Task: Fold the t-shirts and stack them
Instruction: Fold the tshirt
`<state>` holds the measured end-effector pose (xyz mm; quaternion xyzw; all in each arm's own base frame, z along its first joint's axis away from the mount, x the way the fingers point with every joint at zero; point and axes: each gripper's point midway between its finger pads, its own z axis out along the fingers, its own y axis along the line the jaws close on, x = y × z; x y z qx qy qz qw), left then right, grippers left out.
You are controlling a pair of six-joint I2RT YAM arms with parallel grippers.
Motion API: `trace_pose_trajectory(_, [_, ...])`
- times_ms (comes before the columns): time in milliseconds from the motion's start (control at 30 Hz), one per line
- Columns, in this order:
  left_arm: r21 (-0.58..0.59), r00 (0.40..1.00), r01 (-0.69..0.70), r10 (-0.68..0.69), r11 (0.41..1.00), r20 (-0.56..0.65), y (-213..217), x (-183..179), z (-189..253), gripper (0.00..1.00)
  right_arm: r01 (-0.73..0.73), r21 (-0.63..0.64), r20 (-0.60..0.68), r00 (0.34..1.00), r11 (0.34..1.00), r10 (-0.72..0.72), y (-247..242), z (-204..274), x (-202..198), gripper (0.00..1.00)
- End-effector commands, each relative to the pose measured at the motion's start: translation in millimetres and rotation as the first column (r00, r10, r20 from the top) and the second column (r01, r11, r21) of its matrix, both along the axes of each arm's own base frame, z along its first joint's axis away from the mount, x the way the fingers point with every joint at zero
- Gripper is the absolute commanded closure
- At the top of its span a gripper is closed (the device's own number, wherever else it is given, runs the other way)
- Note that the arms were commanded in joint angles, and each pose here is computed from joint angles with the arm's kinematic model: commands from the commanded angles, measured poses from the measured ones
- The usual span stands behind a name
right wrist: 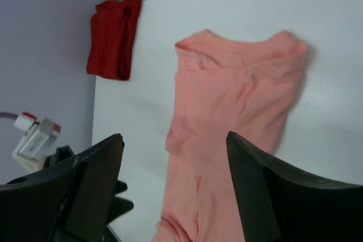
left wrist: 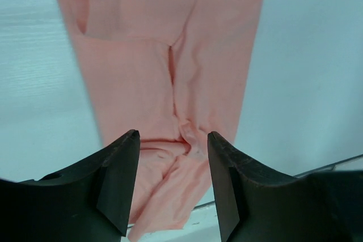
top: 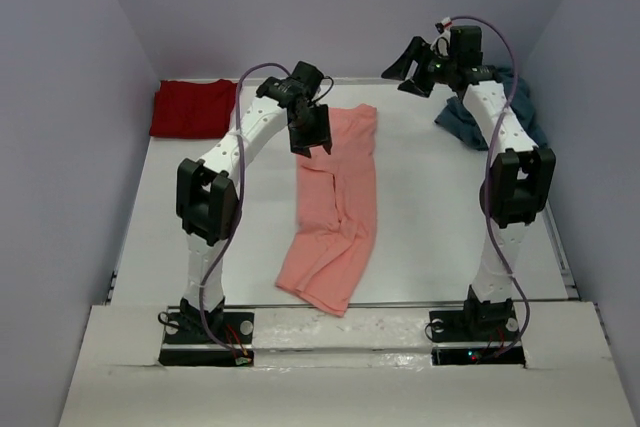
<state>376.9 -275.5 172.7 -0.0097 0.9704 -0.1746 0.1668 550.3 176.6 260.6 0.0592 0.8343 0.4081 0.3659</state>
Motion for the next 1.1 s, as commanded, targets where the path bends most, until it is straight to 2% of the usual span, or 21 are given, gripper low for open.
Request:
trace_pose_trajectory(0, [0.039, 1.0, 0.014, -0.015, 0.999, 0.024, 27, 11, -17, 0.34, -0.054, -0.017, -0.166, 0.985, 0.998, 0.05, -1, -50, -41, 0.21])
trace_pose_trajectory(33, [0.053, 0.999, 0.02, -0.022, 0.998, 0.037, 34, 17, -29, 0.27, -0.068, -0.004, -0.187, 0.98, 0.998, 0.066, 1, -55, -47, 0.21])
trace_pose_trajectory(67, [0.044, 0.999, 0.019, -0.021, 0.999, 0.043, 39, 21, -34, 0.25, -0.074, 0.001, -0.205, 0.976, 0.997, 0.072, 1, -60, -52, 0.2])
trace_pose_trajectory(133, [0.005, 0.999, -0.009, 0.009, 1.0, 0.053, 59, 36, -43, 0.23, -0.085, 0.007, -0.251, 0.964, 0.996, 0.084, 2, -76, -64, 0.21])
trace_pose_trajectory(200, [-0.098, 0.998, -0.025, 0.031, 0.995, 0.057, 73, 50, -56, 0.22, -0.096, 0.024, -0.287, 0.953, 0.995, 0.099, -1, -87, -74, 0.2])
trace_pose_trajectory(367, [-0.163, 0.996, -0.066, 0.076, 0.984, 0.052, 102, 71, -73, 0.21, -0.109, 0.045, -0.337, 0.934, 0.993, 0.118, -4, -107, -89, 0.21])
trace_pose_trajectory(733, [-0.248, 0.999, -0.022, 0.028, 0.969, 0.021, 93, 86, -102, 0.21, -0.083, -0.002, -0.428, 0.901, 0.997, 0.074, -12, -157, -106, 0.24])
trace_pose_trajectory(1067, [-0.229, 1.0, -0.029, 0.027, 0.973, -0.008, 92, 93, -121, 0.21, -0.093, -0.022, -0.465, 0.882, 0.995, 0.073, 0, -182, -97, 0.26])
